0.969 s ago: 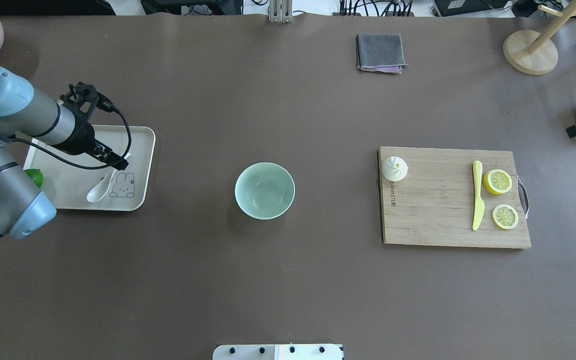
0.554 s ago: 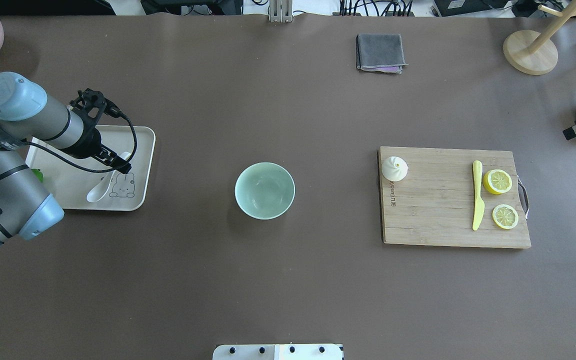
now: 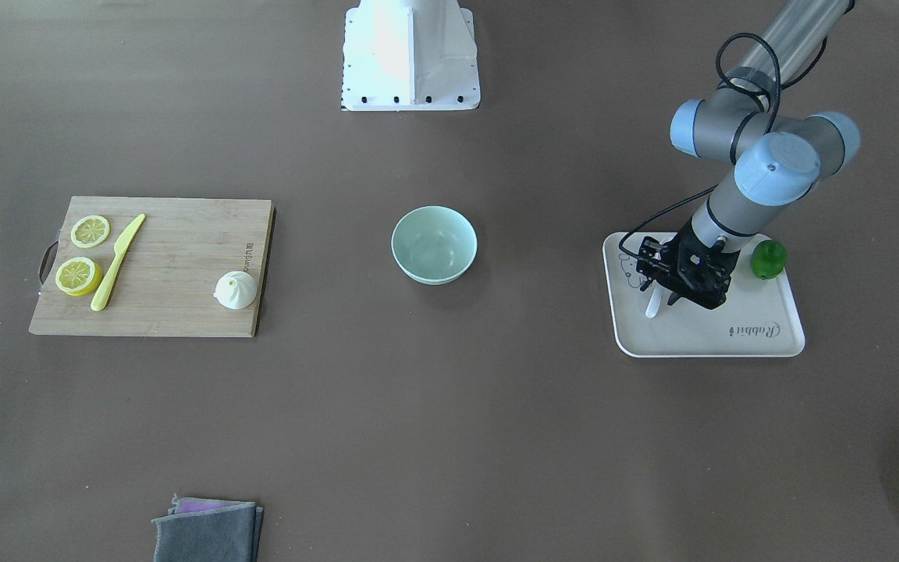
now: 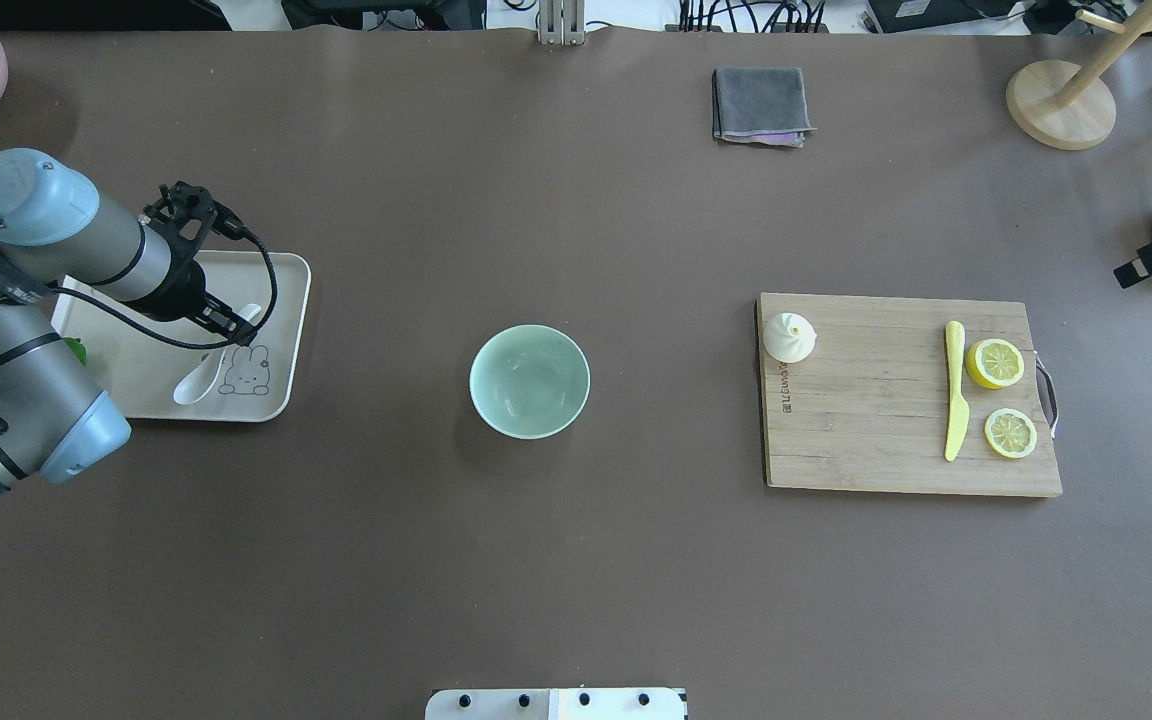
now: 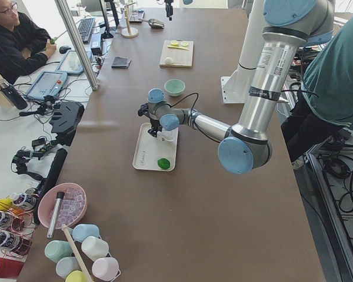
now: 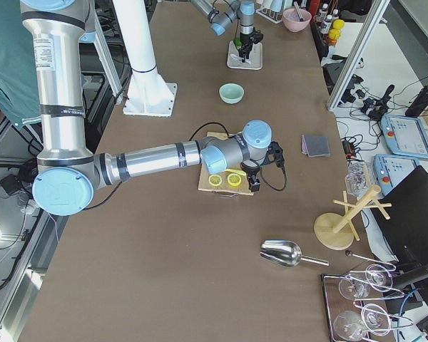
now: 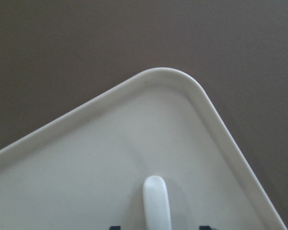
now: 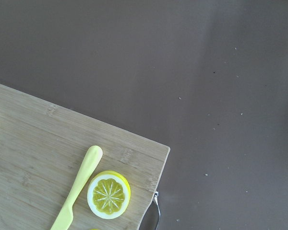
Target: Put spoon and bun in bowl
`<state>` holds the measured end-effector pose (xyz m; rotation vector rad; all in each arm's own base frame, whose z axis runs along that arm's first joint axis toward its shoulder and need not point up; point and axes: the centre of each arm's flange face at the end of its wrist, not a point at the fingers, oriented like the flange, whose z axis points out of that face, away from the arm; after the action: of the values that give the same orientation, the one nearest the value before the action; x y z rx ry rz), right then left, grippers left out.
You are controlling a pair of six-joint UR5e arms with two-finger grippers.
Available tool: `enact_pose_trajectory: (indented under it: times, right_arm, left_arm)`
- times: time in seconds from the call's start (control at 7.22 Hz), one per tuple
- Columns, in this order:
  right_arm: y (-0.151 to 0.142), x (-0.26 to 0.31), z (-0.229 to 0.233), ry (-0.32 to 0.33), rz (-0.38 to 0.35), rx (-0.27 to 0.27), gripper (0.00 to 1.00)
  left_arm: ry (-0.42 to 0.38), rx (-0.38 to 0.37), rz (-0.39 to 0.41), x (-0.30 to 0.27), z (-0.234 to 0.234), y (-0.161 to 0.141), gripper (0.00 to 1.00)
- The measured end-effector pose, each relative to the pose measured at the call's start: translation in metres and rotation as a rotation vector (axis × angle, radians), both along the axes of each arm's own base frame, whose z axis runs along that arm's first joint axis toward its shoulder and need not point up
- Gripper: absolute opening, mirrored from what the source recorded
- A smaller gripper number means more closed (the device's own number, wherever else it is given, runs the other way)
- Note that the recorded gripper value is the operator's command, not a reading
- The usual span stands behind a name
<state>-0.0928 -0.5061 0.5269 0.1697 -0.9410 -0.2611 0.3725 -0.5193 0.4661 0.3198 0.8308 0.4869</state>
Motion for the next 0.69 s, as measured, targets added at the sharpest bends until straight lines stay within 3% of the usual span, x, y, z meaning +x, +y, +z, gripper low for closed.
enact_pose_trajectory:
  times: [0.14, 0.28, 0.42, 0.55, 0.69]
  right_arm:
    - [0.001, -0.006, -0.002, -0.001, -0.012, 0.005, 1.00]
    - [0.001, -0.011, -0.004, -0.003, -0.021, 0.009, 1.00]
    - [0.001, -0.017, -0.009, -0.006, -0.030, 0.018, 1.00]
    - [0.000, -0.024, -0.017, -0.012, -0.036, 0.024, 1.00]
    - [-0.001, -0.032, -0.028, -0.019, -0.033, 0.018, 1.00]
  left_arm:
    - [-0.001, 0.000, 0.001, 0.000, 0.000, 0.000, 0.47]
    - [-0.002, -0.001, 0.001, 0.000, 0.001, 0.000, 0.36]
    - [-0.004, -0.003, 0.004, 0.002, 0.002, 0.001, 0.13]
    - [-0.004, -0.006, 0.009, 0.004, 0.002, 0.003, 0.00]
    - [0.001, -0.006, 0.014, 0.004, 0.001, 0.005, 0.00]
